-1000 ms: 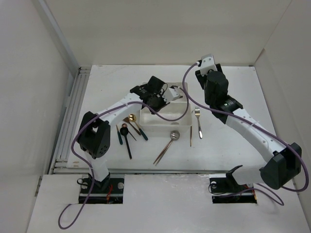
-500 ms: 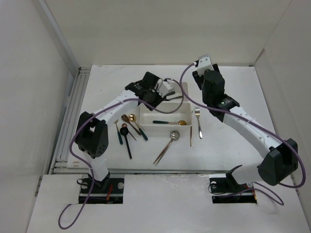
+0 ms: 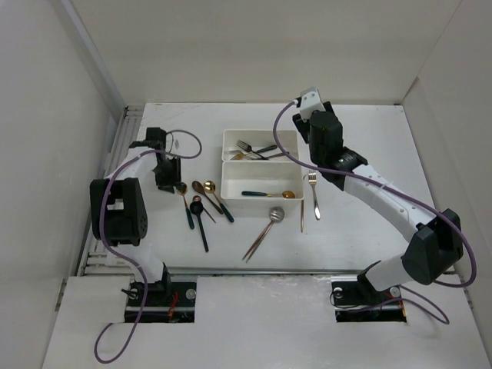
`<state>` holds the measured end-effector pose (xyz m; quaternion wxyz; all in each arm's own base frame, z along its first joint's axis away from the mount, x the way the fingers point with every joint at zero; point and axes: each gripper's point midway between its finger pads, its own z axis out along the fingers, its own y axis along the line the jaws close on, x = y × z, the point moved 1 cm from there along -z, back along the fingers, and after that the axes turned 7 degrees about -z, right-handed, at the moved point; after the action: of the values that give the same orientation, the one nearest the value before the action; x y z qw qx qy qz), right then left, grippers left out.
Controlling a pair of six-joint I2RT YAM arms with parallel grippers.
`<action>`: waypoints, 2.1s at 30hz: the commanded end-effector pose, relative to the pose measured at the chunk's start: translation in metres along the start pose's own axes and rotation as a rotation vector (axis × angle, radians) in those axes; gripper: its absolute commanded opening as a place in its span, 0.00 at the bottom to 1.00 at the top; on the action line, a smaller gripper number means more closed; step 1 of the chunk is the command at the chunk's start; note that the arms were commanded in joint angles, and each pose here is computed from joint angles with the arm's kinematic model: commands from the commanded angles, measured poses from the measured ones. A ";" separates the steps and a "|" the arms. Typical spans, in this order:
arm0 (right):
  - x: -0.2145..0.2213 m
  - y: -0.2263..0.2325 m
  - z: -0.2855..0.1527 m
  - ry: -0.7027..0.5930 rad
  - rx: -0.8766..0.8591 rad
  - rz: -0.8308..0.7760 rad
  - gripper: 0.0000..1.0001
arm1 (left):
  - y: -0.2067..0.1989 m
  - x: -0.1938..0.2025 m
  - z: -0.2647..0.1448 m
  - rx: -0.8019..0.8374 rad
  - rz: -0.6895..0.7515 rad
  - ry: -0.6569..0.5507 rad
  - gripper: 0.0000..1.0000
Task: Sort the eating utensils into containers
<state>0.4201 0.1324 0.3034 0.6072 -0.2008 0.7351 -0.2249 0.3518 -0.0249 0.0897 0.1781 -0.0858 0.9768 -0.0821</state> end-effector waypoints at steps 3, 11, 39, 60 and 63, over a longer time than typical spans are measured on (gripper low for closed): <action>-0.031 -0.012 -0.003 -0.074 0.033 0.063 0.61 | -0.007 0.061 0.009 0.048 -0.038 0.207 0.29; -0.024 -0.020 -0.010 -0.057 0.066 0.066 0.61 | -0.021 0.073 0.020 0.085 -0.002 0.268 0.31; -0.034 -0.038 -0.012 -0.055 0.123 0.031 0.61 | 0.024 0.013 0.041 -0.151 0.021 0.223 0.00; -0.031 -0.057 -0.014 -0.083 0.132 0.123 0.61 | -0.268 -0.048 -0.075 0.259 1.040 -0.508 0.00; -0.025 -0.064 -0.020 -0.082 0.142 0.117 0.61 | -0.277 -0.041 -0.064 0.267 1.073 -0.493 0.02</action>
<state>0.4174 0.1082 0.3305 0.6236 -0.1567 0.7267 -0.2420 0.3930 -0.2788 0.2146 0.4087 0.4144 0.8085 -0.0869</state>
